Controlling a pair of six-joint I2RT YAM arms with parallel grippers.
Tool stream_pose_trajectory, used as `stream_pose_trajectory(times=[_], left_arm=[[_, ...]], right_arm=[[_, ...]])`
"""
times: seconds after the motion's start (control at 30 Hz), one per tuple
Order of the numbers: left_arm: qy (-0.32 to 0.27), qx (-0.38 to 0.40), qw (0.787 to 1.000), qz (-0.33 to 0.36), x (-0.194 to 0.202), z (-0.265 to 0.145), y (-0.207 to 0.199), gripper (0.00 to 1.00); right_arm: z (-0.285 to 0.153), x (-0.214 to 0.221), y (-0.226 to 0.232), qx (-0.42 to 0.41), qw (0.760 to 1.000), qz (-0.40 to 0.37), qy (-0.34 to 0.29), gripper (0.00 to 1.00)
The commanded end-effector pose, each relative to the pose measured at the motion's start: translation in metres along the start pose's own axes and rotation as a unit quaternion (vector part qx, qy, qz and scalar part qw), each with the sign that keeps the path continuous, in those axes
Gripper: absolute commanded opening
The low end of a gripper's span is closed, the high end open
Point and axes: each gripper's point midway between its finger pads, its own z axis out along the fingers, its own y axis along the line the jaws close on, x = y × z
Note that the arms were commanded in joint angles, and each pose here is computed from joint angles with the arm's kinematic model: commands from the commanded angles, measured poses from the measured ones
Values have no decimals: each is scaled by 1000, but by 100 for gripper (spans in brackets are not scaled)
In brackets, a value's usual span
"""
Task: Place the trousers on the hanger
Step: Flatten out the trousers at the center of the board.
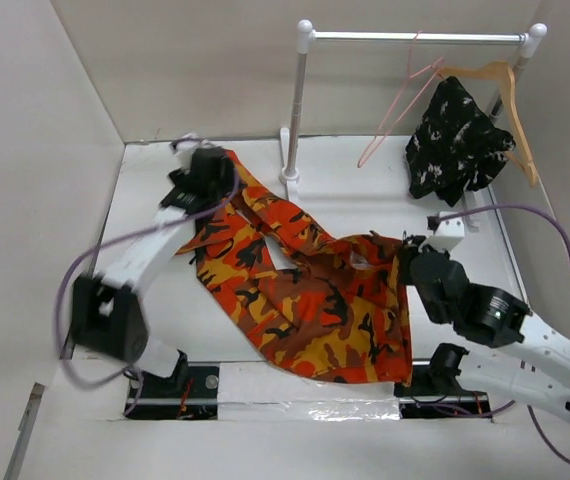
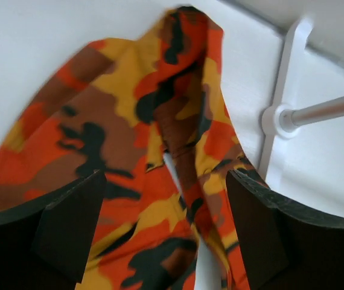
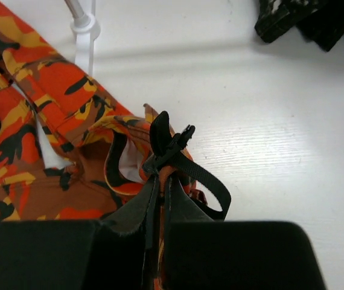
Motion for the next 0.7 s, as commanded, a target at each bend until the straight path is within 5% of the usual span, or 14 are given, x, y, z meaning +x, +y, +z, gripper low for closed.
stream_pose_trajectory(times=[0.0, 0.03, 0.13, 0.43, 0.53, 0.57, 0.67], left_arm=[[-73, 21, 990, -122, -8, -56, 36, 78], [-39, 0, 991, -128, 39, -50, 61, 76], [-5, -37, 989, -142, 98, -56, 104, 68], [110, -87, 980, -138, 187, -41, 134, 63], [102, -107, 979, -138, 190, -36, 141, 30], [107, -101, 979, -140, 189, -36, 139, 0], [91, -93, 982, -137, 168, -50, 127, 0]], right_arm=[[26, -28, 26, -62, 998, -2, -28, 0], [31, -30, 27, -70, 997, -3, -25, 0], [37, -36, 33, -116, 993, 0, -12, 0], [31, -43, 32, -140, 990, 4, -21, 0], [31, -42, 26, -133, 991, 5, -22, 0], [32, -43, 24, -130, 991, 7, -23, 0], [40, -47, 15, -110, 993, 16, -33, 0]])
